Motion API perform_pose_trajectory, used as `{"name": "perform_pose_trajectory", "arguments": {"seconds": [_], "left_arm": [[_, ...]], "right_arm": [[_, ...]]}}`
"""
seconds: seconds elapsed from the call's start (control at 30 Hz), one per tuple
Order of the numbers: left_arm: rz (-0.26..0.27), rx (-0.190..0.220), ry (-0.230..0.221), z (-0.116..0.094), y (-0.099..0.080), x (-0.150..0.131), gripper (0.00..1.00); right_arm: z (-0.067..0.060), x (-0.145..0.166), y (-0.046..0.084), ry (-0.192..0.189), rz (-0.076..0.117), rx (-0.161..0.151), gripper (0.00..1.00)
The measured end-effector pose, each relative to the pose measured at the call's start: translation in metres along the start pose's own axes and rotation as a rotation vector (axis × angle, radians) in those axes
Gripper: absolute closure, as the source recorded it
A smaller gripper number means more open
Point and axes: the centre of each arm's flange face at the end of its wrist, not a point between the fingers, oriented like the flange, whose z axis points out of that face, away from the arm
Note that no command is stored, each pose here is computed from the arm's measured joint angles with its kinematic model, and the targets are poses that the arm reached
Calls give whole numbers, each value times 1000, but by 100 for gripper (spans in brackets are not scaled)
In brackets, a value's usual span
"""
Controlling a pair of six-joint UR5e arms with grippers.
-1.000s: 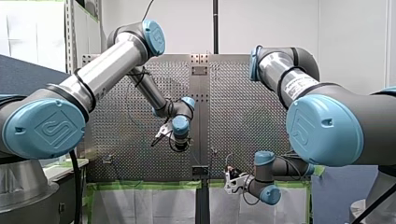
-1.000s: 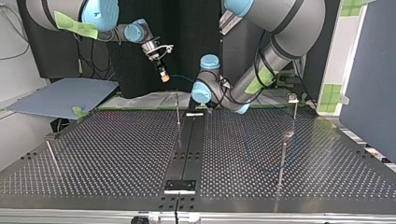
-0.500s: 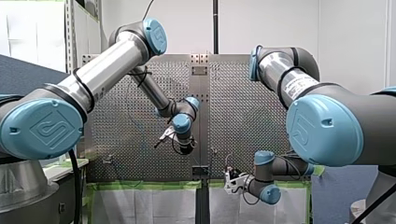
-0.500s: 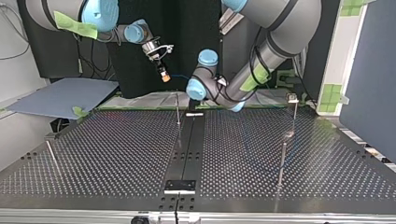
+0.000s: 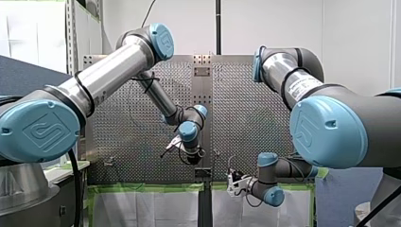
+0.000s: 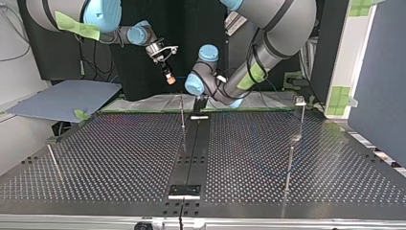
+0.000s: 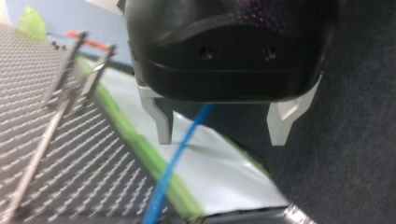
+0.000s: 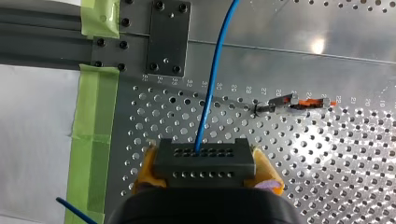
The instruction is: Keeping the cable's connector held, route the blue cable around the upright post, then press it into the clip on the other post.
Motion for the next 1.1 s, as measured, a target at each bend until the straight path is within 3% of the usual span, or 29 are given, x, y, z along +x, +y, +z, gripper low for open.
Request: {"name": "perform_pose_trajectory", "arguments": {"seconds": [0.3,0.5,0.73,0.9,1.1], "left_arm": [[-32,67,7,19,-41,33,0],[-93,116,-46,24,-56,32,0],[-169,156,-111,28,-63,24,0],[-231,159,-157,32,-64,18,0],[-313,123,-210,37,-61,11,0]], "right_arm": [[1,0,2,1,0,2,100],[2,0,2,1,2,3,100],[5,2,2,11,5,27,100],[10,3,4,17,3,45,100],[13,4,5,21,3,50,100]]}}
